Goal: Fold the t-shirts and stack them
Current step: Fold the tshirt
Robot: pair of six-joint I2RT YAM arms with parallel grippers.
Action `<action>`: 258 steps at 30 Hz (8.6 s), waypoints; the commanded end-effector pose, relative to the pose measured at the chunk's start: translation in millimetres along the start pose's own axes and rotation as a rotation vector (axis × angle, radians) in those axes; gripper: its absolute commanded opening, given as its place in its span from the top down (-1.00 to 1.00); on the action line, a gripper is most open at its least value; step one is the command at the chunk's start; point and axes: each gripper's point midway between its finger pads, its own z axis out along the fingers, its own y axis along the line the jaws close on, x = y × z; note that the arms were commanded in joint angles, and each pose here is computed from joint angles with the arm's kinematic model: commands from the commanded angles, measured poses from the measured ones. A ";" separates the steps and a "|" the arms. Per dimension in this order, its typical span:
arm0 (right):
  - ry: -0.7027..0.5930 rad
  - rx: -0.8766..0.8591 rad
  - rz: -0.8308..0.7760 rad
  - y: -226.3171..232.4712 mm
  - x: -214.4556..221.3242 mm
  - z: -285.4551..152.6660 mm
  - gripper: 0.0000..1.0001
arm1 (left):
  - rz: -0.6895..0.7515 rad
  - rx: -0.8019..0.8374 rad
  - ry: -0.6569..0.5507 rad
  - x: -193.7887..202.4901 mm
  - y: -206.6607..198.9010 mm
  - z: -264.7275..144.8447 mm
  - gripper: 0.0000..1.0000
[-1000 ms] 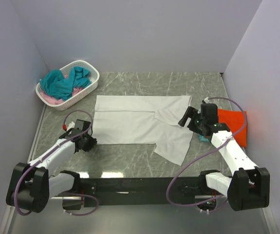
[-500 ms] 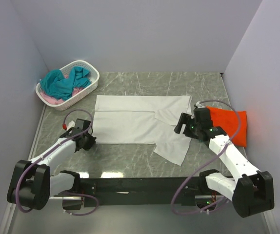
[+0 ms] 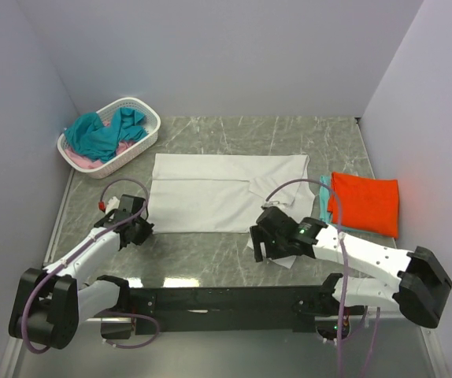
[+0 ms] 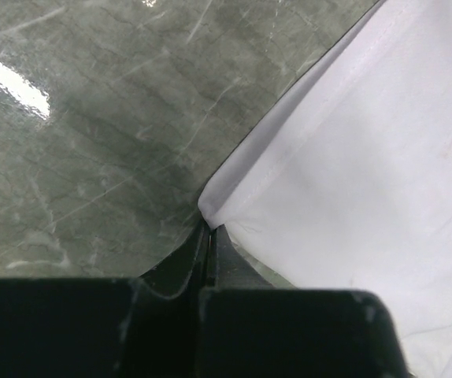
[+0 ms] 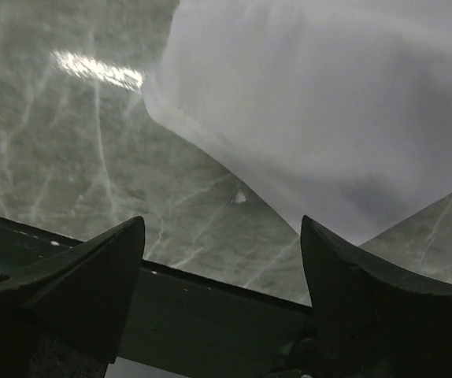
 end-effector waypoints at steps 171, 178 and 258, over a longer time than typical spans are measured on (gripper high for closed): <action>-0.046 -0.225 0.280 2.3 -316.2 191.9 -0.82 | 0.383 0.357 0.557 247.0 -118.1 -34.4 -0.99; -0.126 -0.181 0.231 6.9 -331.7 151.2 -0.85 | 0.451 0.330 0.371 228.7 -151.5 -59.2 -0.99; 0.167 -0.115 0.003 60.5 61.2 36.3 0.58 | 0.287 0.143 0.382 178.4 21.4 -63.2 0.99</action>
